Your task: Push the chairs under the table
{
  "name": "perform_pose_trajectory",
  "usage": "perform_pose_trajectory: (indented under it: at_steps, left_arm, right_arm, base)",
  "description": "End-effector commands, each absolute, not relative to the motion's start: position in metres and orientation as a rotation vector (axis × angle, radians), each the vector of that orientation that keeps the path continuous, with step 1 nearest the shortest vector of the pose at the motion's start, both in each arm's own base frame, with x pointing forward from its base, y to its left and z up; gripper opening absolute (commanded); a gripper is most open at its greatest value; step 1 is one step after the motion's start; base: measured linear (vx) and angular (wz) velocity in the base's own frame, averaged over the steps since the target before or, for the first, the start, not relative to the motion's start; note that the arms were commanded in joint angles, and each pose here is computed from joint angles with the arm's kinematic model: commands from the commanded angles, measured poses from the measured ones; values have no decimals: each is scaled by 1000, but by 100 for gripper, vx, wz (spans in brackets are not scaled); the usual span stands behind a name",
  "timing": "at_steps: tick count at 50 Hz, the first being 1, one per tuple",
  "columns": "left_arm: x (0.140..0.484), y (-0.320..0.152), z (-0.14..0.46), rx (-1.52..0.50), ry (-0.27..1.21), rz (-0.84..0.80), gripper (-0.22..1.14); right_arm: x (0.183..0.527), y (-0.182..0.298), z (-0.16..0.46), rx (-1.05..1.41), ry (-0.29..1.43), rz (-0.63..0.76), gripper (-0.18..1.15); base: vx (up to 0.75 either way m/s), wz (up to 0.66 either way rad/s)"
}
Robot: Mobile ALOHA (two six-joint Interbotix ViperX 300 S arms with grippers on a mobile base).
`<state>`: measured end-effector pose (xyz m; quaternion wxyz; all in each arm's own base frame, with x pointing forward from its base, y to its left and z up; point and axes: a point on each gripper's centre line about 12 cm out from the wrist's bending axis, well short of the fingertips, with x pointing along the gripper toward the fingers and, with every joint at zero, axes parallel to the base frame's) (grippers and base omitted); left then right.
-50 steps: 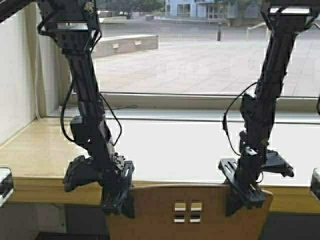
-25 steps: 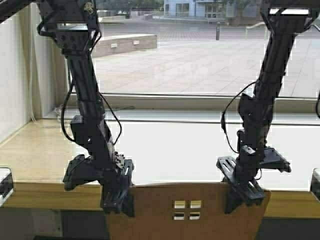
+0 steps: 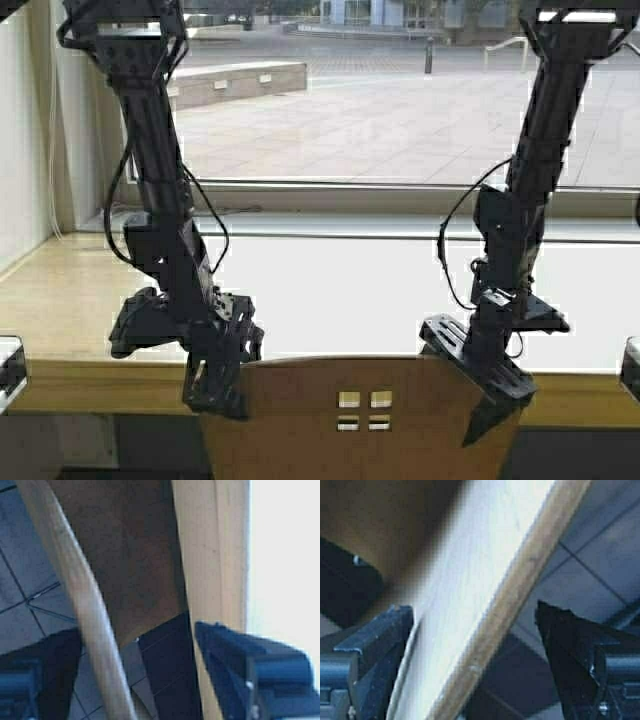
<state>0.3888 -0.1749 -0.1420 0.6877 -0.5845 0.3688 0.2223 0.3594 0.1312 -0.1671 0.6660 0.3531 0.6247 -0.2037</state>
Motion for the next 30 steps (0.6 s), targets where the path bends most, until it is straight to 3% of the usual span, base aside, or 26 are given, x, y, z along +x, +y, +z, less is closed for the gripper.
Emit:
perform_pose_trajectory:
  at_steps: [1,30]
  left_arm:
    - [408,-172,-92,-1359,750,437,95]
    - [412,-176,34,-1416,643,234,95]
  right_arm:
    - [345,139,-157,753,1426,-438,99]
    - [365,138,-32,817,1189,-333,99]
  base:
    - [-2,-3]
    - [-2,2]
